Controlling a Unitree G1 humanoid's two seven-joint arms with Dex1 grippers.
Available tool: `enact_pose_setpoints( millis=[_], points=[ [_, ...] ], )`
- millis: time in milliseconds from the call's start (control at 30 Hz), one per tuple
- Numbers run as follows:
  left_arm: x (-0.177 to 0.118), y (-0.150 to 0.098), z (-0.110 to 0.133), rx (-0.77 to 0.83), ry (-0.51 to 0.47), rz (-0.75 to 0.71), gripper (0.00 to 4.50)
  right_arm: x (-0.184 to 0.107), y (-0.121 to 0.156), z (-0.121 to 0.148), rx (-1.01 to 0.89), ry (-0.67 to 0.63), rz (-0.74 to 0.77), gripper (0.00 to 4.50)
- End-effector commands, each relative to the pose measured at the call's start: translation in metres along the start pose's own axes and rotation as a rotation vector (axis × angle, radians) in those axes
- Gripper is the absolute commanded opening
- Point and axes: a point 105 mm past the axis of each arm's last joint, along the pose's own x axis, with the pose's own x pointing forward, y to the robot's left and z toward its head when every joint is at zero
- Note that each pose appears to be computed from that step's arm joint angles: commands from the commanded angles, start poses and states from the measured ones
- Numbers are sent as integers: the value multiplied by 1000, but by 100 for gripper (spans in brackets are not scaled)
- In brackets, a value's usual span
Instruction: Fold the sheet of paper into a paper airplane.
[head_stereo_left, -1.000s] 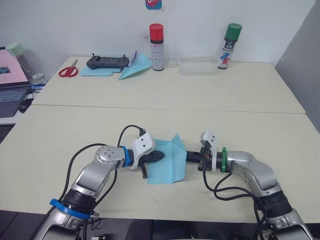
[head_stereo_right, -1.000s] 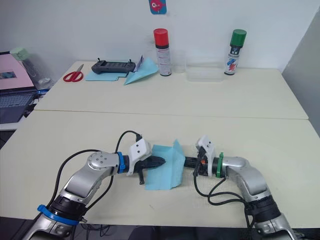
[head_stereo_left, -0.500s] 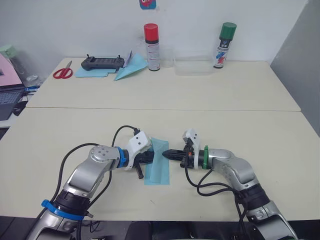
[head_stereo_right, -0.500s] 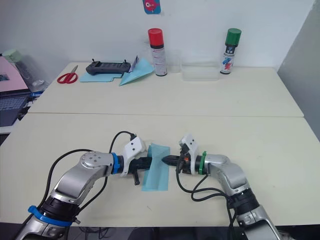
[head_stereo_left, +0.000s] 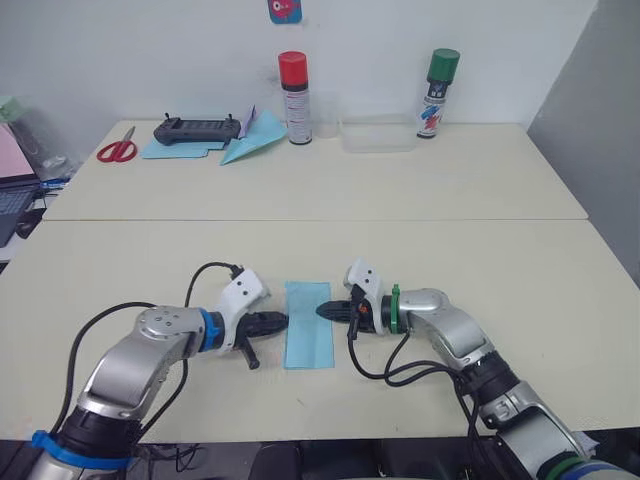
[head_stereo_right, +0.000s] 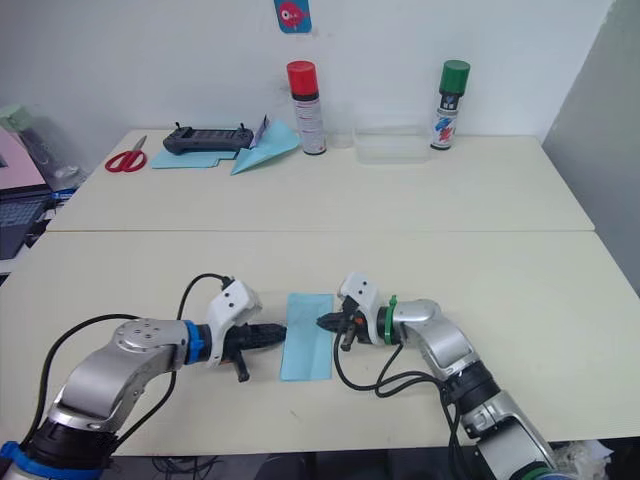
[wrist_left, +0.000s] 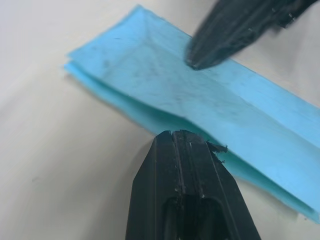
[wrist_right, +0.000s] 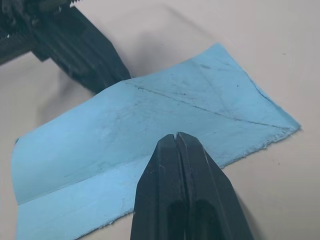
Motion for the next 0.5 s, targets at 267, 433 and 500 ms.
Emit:
enact_pose_setpoints(
  millis=[267,433,500],
  points=[
    [14,-27,12,46,-55,-75,0,-4,-13,-21,29,82,-57,3],
    [28,-32,-11,58,21,-96,0,-8,-11,-17,19,62,-57,3],
    [32,-32,-22,66,56,-108,0,-11,-20,-20,34,59,-108,3]
  ],
)
